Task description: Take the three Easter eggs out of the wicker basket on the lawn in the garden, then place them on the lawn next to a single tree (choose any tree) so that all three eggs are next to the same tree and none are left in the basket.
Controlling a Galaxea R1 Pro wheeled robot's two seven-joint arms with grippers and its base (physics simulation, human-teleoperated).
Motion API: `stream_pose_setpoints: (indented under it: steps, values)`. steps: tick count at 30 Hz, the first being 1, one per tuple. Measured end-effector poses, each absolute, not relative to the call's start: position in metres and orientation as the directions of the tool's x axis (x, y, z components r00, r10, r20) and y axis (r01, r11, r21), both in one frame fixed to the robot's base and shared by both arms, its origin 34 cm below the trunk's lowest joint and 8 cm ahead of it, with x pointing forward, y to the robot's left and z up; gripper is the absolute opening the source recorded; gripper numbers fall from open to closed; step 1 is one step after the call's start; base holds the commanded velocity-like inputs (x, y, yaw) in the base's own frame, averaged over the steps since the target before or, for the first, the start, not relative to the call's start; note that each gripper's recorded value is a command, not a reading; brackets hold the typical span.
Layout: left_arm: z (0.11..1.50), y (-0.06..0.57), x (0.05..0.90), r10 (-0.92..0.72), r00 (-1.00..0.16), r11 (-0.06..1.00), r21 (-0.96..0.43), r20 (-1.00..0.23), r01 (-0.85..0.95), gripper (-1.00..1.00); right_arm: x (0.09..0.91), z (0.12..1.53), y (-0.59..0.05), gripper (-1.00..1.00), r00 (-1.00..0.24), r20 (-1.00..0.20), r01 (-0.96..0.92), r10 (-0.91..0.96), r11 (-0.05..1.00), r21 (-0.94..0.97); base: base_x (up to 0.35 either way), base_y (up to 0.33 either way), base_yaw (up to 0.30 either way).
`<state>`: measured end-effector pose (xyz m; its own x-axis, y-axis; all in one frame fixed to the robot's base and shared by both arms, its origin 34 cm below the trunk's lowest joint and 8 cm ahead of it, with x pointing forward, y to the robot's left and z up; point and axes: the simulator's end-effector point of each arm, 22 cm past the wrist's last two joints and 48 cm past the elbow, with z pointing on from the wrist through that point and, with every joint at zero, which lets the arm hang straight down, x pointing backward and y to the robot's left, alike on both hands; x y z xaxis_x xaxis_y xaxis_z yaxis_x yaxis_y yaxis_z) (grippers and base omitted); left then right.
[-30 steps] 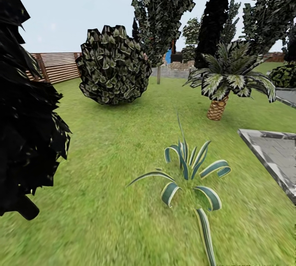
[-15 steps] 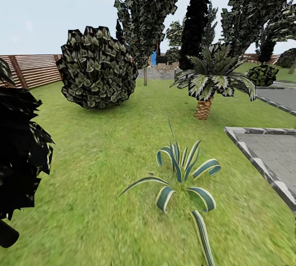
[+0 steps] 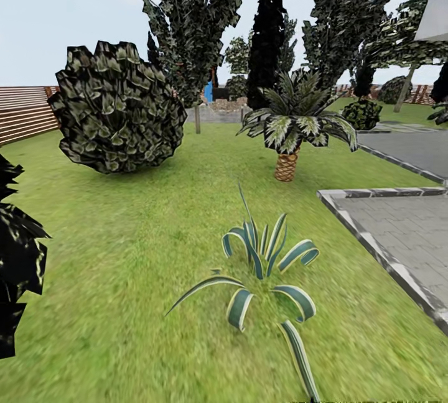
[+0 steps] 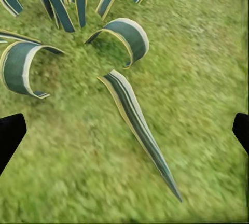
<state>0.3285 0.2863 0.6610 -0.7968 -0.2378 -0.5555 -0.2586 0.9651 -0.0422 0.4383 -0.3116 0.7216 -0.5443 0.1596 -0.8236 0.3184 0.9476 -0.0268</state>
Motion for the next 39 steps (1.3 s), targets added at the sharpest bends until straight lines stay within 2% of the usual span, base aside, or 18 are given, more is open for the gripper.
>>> stream_pose_setpoints:
  steps: [8, 23, 39]
  values:
    - [0.663, 0.285, 0.331, -0.238, -0.793, 0.965, -0.045, -0.561, -0.257, 1.0, 0.439, 0.725, -0.326, 1.0, -0.534, -0.829, 0.345, 0.166, 0.938, -0.034, 0.001, 0.058, -0.244]
    - [0.666, 0.285, 0.337, -0.231, -0.785, 0.967, -0.048, -0.575, -0.249, 1.0, 0.433, 0.73, -0.363, 1.0, -0.497, -0.838, 0.455, 0.225, 0.89, -0.031, 0.0, 0.272, -0.244]
    - [0.67, 0.286, 0.341, -0.231, -0.777, 0.967, -0.051, -0.586, -0.249, 1.0, 0.435, 0.735, -0.369, 1.0, -0.476, -0.845, 0.484, 0.244, 0.875, -0.02, 0.0, 0.019, -0.229]
